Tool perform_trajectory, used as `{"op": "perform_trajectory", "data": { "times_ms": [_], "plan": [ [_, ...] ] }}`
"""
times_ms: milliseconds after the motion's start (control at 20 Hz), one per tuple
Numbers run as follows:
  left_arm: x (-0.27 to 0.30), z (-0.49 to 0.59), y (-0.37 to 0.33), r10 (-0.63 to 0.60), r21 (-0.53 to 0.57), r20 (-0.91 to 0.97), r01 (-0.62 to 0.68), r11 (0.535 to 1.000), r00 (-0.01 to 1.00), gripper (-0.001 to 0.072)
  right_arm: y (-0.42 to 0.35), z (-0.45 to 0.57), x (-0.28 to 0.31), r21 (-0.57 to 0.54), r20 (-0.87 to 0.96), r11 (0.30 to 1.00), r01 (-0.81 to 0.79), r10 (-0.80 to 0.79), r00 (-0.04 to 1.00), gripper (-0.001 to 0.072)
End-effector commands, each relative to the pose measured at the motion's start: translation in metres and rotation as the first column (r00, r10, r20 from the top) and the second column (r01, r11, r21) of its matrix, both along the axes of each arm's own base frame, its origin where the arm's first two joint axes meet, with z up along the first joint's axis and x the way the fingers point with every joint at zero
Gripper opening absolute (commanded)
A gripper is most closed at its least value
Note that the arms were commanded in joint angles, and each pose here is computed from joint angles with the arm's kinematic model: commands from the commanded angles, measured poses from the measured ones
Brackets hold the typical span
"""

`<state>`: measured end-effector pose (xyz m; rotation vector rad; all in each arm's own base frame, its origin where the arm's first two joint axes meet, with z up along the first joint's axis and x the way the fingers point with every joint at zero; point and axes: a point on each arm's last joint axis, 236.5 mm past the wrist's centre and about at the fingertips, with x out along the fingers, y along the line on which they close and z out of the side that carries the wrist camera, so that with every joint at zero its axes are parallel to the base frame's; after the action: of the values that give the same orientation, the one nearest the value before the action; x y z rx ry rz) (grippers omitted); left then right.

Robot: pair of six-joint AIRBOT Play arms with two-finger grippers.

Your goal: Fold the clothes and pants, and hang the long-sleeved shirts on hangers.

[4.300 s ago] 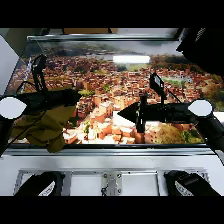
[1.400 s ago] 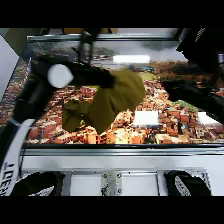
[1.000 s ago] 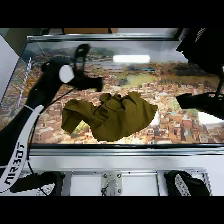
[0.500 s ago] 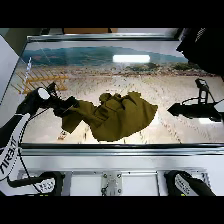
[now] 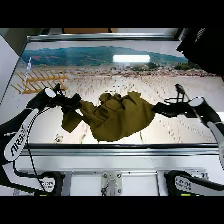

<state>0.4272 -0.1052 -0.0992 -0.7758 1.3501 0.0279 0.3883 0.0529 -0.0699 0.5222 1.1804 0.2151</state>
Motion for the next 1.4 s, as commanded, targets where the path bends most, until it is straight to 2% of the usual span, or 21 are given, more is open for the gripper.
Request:
{"op": "perform_trajectory", "data": {
  "times_ms": [0, 50, 100, 250, 400, 500, 650, 750, 850, 950, 1050, 1150, 1350],
  "plan": [
    [0.006, -0.001, 0.005, 0.017, -0.008, 0.000, -0.017, 1.000, 1.000, 0.0014, 0.024, -0.025, 0.015, -0.007, 0.011, 1.000, 0.003, -0.003, 1.000, 0.0558],
    [0.006, 0.002, 0.009, 0.023, -0.010, -0.003, -0.023, 1.000, 1.000, 0.0014, 0.025, -0.024, 0.018, -0.019, 0.032, 1.000, -0.008, 0.009, 0.999, 0.0258],
    [0.008, 0.010, 0.014, 0.035, -0.013, 0.015, -0.034, 0.999, 0.999, 0.0014, 0.025, -0.016, 0.022, -0.030, 0.060, 0.999, -0.034, 0.035, 0.998, 0.0015],
    [0.044, 0.106, 0.048, 0.043, 0.015, 0.268, -0.049, 0.999, 0.963, 0.0014, 0.005, 0.067, 0.055, -0.105, 0.247, 0.993, -0.056, 0.080, 0.966, 0.0012],
    [0.057, 0.285, 0.076, 0.006, 0.073, 0.613, -0.065, 0.995, 0.790, 0.0014, -0.011, 0.226, 0.067, -0.190, 0.522, 0.981, -0.036, 0.132, 0.843, 0.0012],
    [0.029, 0.409, 0.080, -0.041, 0.120, 0.799, -0.092, 0.989, 0.600, 0.0014, -0.011, 0.337, 0.046, -0.229, 0.696, 0.973, 0.009, 0.157, 0.701, 0.0012],
    [-0.047, 0.547, 0.072, -0.115, 0.166, 0.947, -0.151, 0.974, 0.301, 0.0014, -0.001, 0.454, -0.016, -0.250, 0.855, 0.965, 0.081, 0.181, 0.486, 0.0012],
    [-0.094, 0.600, 0.065, -0.149, 0.177, 0.977, -0.186, 0.966, 0.155, 0.0014, 0.004, 0.491, -0.053, -0.229, 0.900, 0.967, 0.112, 0.167, 0.401, 0.0012],
    [-0.126, 0.629, 0.067, -0.173, 0.182, 0.983, -0.239, 0.954, 0.061, 0.0014, 0.008, 0.508, -0.076, -0.199, 0.921, 0.972, 0.122, 0.143, 0.364, 0.0012],
    [-0.135, 0.633, 0.078, -0.210, 0.216, 0.976, -0.305, 0.928, 0.052, 0.0014, 0.009, 0.512, -0.083, -0.160, 0.925, 0.980, 0.120, 0.106, 0.365, 0.0012],
    [-0.123, 0.619, 0.091, -0.222, 0.248, 0.968, -0.340, 0.907, 0.115, 0.0014, 0.012, 0.501, -0.078, -0.131, 0.907, 0.987, 0.098, 0.079, 0.414, 0.0012],
    [-0.093, 0.587, 0.098, -0.215, 0.282, 0.949, -0.316, 0.906, 0.230, 0.0014, 0.020, 0.472, -0.062, -0.106, 0.854, 0.993, 0.044, 0.068, 0.517, 0.0011],
    [-0.010, 0.462, 0.102, -0.193, 0.329, 0.814, -0.161, 0.931, 0.549, 0.0014, 0.044, 0.374, -0.009, -0.133, 0.649, 0.985, -0.109, 0.170, 0.741, 0.0011]
  ]
}}
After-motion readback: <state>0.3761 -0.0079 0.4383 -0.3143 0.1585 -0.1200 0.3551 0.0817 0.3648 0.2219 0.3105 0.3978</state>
